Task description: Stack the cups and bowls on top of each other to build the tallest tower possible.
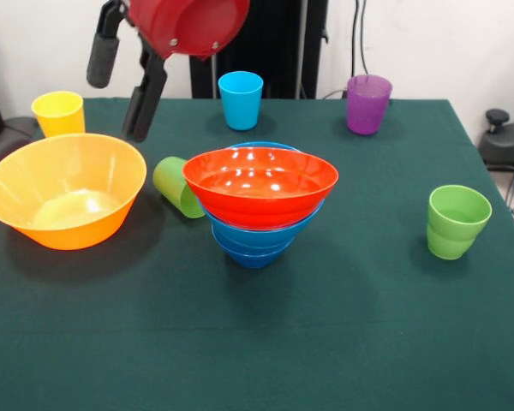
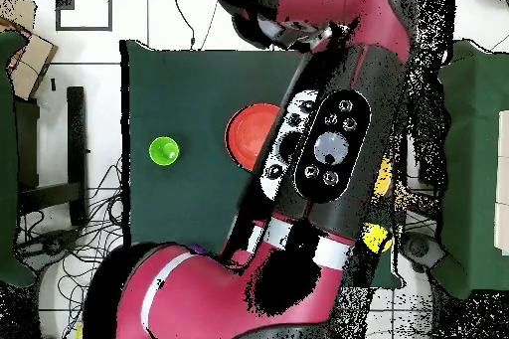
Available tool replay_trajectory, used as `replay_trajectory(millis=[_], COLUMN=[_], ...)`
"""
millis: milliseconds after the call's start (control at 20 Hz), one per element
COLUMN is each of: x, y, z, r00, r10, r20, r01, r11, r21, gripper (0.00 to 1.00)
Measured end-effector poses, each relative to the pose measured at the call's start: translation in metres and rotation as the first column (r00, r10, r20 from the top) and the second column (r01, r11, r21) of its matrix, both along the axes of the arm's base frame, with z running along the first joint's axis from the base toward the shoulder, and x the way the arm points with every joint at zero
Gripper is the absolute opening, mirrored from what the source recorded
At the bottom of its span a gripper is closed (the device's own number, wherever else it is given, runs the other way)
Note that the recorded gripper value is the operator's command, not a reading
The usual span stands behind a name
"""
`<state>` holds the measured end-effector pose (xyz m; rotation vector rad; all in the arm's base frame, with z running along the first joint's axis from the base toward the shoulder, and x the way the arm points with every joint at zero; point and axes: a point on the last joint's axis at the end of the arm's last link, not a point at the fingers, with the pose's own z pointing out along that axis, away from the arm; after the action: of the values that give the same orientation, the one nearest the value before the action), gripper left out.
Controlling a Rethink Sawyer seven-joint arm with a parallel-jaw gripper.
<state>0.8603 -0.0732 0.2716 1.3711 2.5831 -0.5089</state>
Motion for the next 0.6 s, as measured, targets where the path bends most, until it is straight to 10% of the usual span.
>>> replay_trajectory(millis=[600], x=[-0.001], y=[-0.012], z=[-0.037], r00=[0.9995], r10=[-0.011], r20=[-0.028], r01=[0.012], r11=[0.9995], r21=[0.03], gripper=[1.0])
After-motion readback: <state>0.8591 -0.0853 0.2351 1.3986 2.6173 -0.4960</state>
